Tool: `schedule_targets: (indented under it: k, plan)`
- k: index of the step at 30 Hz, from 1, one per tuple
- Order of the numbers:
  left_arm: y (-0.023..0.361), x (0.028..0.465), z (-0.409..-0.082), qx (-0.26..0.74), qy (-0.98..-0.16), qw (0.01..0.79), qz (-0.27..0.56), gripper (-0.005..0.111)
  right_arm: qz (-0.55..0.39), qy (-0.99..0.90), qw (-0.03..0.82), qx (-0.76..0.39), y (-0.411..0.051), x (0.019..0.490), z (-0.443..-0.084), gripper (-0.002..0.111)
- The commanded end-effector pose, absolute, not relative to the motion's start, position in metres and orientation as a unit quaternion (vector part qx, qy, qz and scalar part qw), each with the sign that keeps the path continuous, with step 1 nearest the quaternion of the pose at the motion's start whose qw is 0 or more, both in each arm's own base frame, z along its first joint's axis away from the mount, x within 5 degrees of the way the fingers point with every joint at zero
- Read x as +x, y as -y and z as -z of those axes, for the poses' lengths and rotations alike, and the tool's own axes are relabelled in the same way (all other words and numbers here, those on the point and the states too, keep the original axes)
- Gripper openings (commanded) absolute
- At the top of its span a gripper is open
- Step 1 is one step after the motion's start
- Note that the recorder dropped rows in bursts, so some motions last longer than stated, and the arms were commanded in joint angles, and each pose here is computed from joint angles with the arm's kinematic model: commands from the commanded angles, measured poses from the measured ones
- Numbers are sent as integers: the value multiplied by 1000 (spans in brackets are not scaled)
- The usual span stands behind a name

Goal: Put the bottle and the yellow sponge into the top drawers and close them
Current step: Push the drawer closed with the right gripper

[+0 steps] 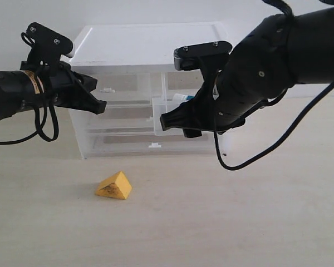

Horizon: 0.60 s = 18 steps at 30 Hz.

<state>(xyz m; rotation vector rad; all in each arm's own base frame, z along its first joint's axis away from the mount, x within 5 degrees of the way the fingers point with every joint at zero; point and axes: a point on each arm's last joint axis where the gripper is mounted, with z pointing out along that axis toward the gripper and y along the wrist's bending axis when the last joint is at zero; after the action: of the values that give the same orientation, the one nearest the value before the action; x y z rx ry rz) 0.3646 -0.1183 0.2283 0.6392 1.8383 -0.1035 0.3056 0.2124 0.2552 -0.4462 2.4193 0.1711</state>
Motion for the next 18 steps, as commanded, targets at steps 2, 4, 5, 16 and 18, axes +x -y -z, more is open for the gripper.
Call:
schedule_targets:
  k: [2, 4, 5, 16, 18]
  plan:
    - [117, 365, -234, 266, -777, 569, 43, 4, -53, -913, 372, -161, -213, 316, -258, 50]
    - [117, 365, -234, 266, -777, 569, 43, 4, -43, -909, 382, -160, -213, 320, -259, 50]
    - [117, 365, -234, 266, -777, 569, 43, 4, -42, -907, 387, -159, -213, 320, -260, 50]
    - [117, 365, -234, 266, -778, 568, 43, 4, -50, -893, 419, -153, -238, 355, -270, 50]
    - [117, 365, -234, 266, -778, 568, 43, 4, -44, -892, 423, -151, -239, 362, -270, 50]
